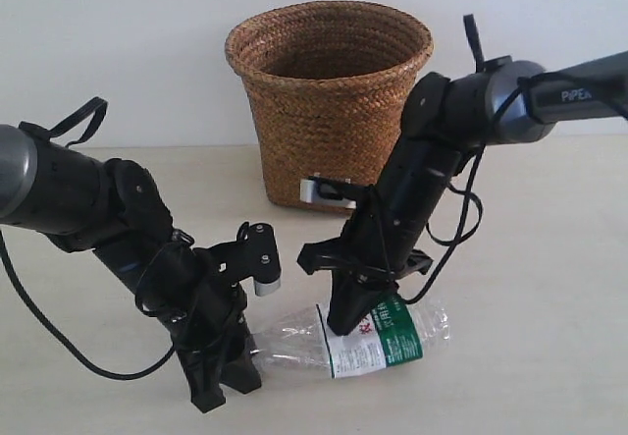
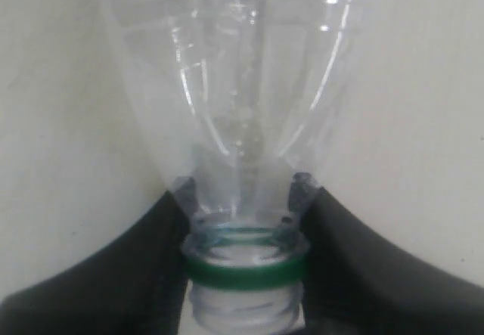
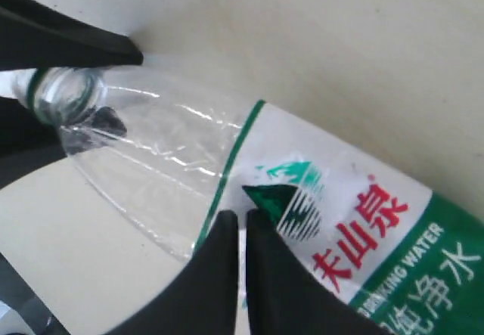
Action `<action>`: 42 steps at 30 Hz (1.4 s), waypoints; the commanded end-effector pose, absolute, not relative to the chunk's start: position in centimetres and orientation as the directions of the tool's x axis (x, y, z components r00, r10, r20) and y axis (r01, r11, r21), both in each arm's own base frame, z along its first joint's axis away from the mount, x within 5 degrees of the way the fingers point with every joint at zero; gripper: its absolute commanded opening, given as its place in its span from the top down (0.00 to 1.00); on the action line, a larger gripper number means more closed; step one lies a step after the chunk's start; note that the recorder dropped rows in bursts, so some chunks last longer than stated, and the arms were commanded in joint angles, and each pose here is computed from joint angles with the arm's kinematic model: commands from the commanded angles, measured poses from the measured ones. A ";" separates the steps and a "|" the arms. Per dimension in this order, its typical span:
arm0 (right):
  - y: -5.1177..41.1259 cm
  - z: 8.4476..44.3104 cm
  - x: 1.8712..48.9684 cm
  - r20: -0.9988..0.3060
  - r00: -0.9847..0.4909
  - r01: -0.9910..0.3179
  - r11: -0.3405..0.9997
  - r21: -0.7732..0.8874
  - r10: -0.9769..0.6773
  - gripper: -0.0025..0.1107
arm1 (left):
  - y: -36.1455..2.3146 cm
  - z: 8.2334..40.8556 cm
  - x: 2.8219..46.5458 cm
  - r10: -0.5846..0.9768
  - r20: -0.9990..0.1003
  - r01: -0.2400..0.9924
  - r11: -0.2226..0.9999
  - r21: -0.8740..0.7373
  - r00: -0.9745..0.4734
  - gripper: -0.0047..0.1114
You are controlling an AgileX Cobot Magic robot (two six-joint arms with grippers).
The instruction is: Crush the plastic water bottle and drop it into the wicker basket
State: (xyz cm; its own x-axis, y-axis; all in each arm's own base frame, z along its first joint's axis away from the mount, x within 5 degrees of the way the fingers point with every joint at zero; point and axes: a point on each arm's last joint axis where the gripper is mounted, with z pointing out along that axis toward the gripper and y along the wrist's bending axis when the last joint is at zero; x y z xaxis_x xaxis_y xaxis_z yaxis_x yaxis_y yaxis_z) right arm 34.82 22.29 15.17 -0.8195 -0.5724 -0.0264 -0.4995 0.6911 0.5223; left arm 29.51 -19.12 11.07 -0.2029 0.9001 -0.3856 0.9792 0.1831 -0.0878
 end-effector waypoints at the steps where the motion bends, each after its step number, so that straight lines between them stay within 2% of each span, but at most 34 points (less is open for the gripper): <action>1: 21.7 19.1 34.3 -0.110 -0.808 -0.549 0.672 0.497 -0.579 0.98 | -19.2 10.5 29.1 0.905 -0.370 0.976 0.178 -0.124 -0.212 0.93; 6: 21.7 19.7 34.2 -0.112 -0.826 -0.528 0.689 0.497 -0.552 0.98 | -19.2 10.5 29.1 0.908 -0.366 0.978 0.173 -0.117 -0.205 0.93; 10: 21.9 17.8 34.3 -0.111 -0.861 -0.478 0.715 0.510 -0.497 0.98 | -19.2 10.5 29.1 0.908 -0.366 0.978 0.173 -0.117 -0.205 0.93; 19: 22.1 14.1 34.4 -0.035 -0.863 -0.451 0.737 0.503 -0.504 0.98 | -19.2 10.5 29.1 0.908 -0.366 0.978 0.172 -0.120 -0.205 0.93; 24: 21.9 10.4 34.7 0.029 -0.861 -0.436 0.767 0.470 -0.507 0.98 | -19.2 10.5 29.1 0.908 -0.366 0.978 0.172 -0.120 -0.205 0.93; 29: 21.9 9.3 35.0 0.025 -0.868 -0.432 0.778 0.457 -0.496 0.98 | -19.2 10.5 29.1 0.908 -0.366 0.978 0.172 -0.120 -0.205 0.93; 33: 21.8 11.1 34.8 0.020 -0.853 -0.452 0.757 0.472 -0.522 0.98 | -19.1 10.5 29.1 0.909 -0.364 0.978 0.170 -0.119 -0.202 0.93; 38: 21.3 17.5 33.9 -0.111 -0.792 -0.571 0.666 0.480 -0.600 0.98 | -19.1 10.5 29.1 0.908 -0.364 0.977 0.175 -0.118 -0.206 0.93; 42: 20.5 22.7 33.0 -0.234 -0.754 -0.649 0.644 0.405 -0.613 0.98 | -19.1 10.5 29.1 0.908 -0.364 0.977 0.177 -0.119 -0.209 0.93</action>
State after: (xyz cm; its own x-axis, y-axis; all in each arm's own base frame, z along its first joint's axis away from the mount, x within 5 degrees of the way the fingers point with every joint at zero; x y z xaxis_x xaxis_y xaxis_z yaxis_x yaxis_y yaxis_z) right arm 33.73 21.15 19.61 -0.7906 -0.5896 -0.1652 -0.5926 0.6688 0.4490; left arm 29.31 -19.13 11.05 -0.1989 0.9045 -0.3773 0.9796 0.1727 -0.1023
